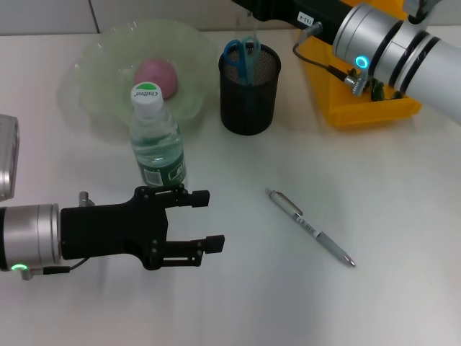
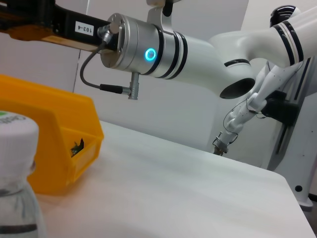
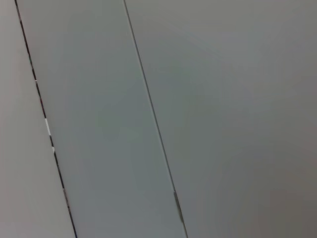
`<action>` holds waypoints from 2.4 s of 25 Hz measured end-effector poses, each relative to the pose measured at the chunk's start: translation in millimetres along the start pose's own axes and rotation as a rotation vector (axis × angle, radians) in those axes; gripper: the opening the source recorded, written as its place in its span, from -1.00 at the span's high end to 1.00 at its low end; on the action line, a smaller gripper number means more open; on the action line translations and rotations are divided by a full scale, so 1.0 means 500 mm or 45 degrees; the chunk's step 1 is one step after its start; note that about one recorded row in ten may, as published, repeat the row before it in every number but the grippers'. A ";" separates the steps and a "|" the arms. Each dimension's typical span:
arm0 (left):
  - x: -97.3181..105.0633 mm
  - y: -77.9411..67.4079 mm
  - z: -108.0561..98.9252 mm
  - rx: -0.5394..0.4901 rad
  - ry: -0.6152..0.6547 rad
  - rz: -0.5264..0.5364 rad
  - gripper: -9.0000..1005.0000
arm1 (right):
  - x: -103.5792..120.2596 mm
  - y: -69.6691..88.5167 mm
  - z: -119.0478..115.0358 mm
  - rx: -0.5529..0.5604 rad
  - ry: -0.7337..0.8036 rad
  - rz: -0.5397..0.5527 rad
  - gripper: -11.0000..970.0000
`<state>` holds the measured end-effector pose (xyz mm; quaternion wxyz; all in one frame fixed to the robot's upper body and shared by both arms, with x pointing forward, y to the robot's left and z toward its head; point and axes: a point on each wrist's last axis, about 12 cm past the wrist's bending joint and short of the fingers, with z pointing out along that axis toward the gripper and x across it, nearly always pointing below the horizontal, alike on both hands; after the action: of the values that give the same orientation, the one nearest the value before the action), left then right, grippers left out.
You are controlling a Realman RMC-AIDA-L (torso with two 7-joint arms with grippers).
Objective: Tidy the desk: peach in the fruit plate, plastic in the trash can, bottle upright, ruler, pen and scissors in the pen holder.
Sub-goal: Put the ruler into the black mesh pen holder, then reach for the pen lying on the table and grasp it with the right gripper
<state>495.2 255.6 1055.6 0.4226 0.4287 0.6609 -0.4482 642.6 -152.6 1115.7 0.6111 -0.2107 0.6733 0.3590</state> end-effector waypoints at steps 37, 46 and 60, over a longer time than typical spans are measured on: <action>0.003 -0.010 -0.020 0.078 0.099 0.023 -0.57 | -0.095 0.145 -0.089 0.128 1.553 -0.026 -0.25; 0.010 -0.016 -0.019 0.081 0.101 0.026 -0.57 | -0.034 0.138 -0.070 0.163 1.644 -0.040 -0.24; 0.016 -0.026 -0.022 0.101 0.088 0.016 -0.57 | 0.004 0.177 -0.038 0.159 1.702 -0.168 -0.24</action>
<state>478.7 264.6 1053.9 0.3849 0.4644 0.6541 -0.4565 565.7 -108.5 1133.4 0.0949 -0.3925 0.9119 0.0736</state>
